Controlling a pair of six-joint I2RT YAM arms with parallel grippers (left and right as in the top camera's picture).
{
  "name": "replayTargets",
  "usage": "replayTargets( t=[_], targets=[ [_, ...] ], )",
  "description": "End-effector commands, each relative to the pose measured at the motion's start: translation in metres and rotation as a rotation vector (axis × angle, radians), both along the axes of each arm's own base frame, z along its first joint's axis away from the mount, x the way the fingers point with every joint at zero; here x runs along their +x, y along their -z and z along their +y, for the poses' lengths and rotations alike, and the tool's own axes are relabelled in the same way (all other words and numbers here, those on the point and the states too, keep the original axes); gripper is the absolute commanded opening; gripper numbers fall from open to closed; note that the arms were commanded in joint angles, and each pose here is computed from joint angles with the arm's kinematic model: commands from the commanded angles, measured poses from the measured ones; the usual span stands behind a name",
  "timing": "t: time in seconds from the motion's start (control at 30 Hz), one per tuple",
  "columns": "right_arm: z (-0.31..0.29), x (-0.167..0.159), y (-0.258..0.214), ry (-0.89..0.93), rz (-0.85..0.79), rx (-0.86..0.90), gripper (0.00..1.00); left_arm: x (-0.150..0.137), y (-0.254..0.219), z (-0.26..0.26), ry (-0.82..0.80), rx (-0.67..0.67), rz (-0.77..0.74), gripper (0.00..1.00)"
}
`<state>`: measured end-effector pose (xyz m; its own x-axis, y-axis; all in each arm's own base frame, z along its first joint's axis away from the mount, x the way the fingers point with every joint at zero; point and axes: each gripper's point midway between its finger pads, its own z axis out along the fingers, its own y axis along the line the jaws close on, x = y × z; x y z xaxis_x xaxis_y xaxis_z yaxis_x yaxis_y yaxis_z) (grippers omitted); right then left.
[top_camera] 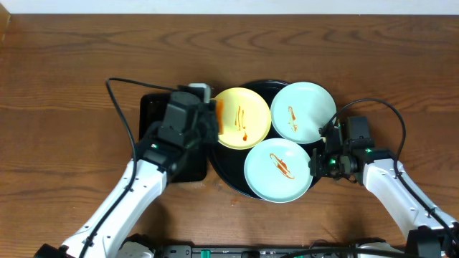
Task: Clean dirty plates on tray and stack at the side
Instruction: 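Move the sponge over the front light-blue plate held by right gripper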
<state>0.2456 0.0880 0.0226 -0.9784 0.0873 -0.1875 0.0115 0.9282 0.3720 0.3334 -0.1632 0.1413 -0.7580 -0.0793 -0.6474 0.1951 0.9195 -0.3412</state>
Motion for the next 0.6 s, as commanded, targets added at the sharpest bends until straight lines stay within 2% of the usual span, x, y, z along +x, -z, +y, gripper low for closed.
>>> replayTargets(
  t=[0.0, 0.17, 0.33, 0.57],
  targets=[
    [0.005, 0.004, -0.003, -0.002, -0.009, 0.006, 0.01, -0.017, -0.006, -0.044, 0.126, -0.091, 0.012, 0.07],
    [0.005, 0.004, -0.003, -0.002, -0.008, 0.006, 0.01, -0.039, 0.002, -0.098, 0.213, -0.153, 0.047, 0.08],
    [0.005, 0.004, -0.003, 0.001, -0.006, 0.007, 0.01, -0.061, 0.026, -0.136, 0.213, -0.212, 0.200, 0.07],
    [0.005, 0.004, -0.003, 0.001, -0.006, 0.007, 0.01, -0.064, 0.024, -0.149, 0.269, -0.070, 0.315, 0.07]
  ],
)
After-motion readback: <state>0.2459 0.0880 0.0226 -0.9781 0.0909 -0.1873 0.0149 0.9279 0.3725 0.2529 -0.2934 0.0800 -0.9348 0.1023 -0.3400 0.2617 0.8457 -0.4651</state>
